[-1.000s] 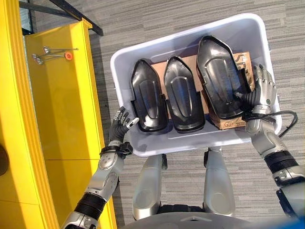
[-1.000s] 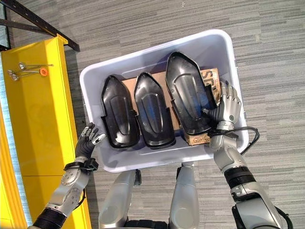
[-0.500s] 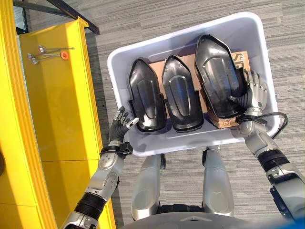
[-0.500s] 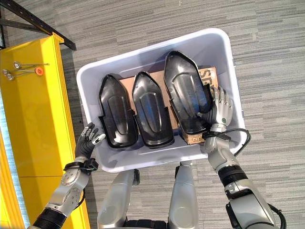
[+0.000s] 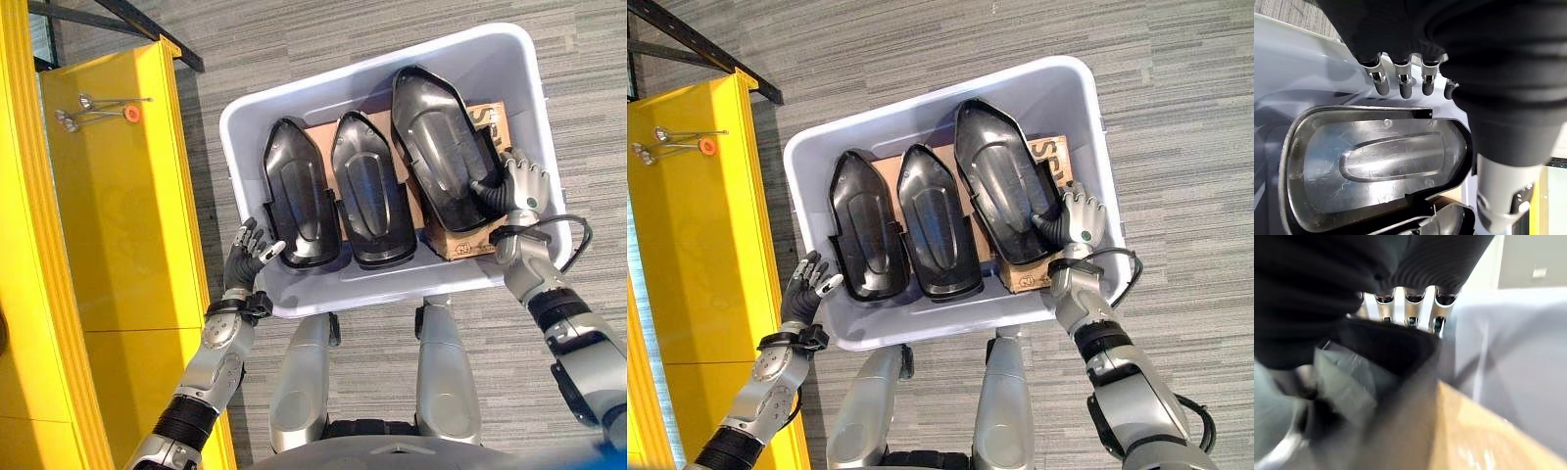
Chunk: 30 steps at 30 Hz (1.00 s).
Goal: Move parts from the plastic box to the shelf.
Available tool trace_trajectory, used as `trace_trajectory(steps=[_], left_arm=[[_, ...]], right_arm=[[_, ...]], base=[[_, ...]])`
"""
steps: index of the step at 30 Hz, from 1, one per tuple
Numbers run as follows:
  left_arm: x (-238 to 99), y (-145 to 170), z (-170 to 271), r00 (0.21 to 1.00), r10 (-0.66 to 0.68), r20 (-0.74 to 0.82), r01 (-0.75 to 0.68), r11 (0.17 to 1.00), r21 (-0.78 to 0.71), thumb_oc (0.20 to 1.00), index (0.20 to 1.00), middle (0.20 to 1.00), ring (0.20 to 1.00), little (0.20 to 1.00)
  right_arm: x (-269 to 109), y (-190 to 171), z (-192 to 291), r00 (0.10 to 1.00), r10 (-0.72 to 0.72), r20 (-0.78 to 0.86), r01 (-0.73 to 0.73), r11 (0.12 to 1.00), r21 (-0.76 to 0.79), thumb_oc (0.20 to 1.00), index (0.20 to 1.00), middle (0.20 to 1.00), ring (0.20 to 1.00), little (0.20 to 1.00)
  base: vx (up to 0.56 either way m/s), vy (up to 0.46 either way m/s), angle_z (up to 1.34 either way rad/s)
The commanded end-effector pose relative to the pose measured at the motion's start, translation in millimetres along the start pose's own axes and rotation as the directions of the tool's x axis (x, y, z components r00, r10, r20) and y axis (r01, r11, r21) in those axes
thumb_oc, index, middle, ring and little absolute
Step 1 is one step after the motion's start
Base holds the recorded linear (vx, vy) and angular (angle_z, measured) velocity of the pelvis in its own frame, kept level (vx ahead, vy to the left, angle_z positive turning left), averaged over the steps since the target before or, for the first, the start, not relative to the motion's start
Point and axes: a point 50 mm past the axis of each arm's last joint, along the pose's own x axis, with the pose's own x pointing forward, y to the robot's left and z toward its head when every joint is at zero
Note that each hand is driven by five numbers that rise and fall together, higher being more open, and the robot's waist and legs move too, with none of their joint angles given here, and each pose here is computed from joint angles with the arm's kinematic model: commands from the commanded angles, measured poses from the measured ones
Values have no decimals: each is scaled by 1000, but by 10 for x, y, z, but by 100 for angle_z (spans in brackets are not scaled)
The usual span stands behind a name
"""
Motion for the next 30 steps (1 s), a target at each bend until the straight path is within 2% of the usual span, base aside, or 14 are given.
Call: trace_trajectory(steps=[1,12,14,15,17,20,24,27,28,30], left_arm=[[-44,116,101,999,-2,53,-1,998,58,1000,1000,1000,1000,1000],[-22,87,117,998,-6,61,3,998,63,1000,1000,1000,1000,1000],[-20,91,126,998,1,65,-5,998,60,1000,1000,1000,1000,1000],[-16,94,128,998,13,66,-17,998,57,1000,1000,1000,1000,1000],[-17,96,124,998,17,63,-21,998,57,1000,1000,1000,1000,1000],[-30,118,150,997,32,73,-36,997,62,1000,1000,1000,1000,1000],[-46,113,162,997,30,76,-35,997,63,1000,1000,1000,1000,1000],[-75,133,128,998,36,56,-40,997,72,1000,1000,1000,1000,1000],[-75,133,128,998,36,56,-40,997,72,1000,1000,1000,1000,1000],[-98,152,129,998,41,52,-44,996,74,1000,1000,1000,1000,1000]], right_arm=[[-329,345,-283,970,223,-99,-232,968,-94,200,200,200,200,200],[-371,360,-255,972,224,-74,-231,967,-104,200,200,200,200,200],[-355,312,-225,977,190,-92,-190,982,3,200,200,200,200,200],[-367,275,-199,980,156,-123,-141,982,128,200,200,200,200,200],[-365,250,-183,983,139,-122,-119,980,158,200,200,200,200,200],[-313,-36,-65,995,-26,-93,54,946,319,200,200,200,200,200],[-324,-172,6,992,-95,-84,122,902,414,200,200,200,200,200],[-398,-381,188,986,-164,-19,145,803,578,200,200,200,200,200],[-398,-381,188,986,-164,-19,145,803,578,200,200,200,200,200],[-462,-477,291,982,-186,20,125,732,670,200,200,200,200,200]], base=[[4,2,4],[1,0,1],[0,0,0],[0,0,0],[0,0,0],[0,0,0],[0,0,0],[4,3,-1],[21,-1,-4],[14,-3,-2]])
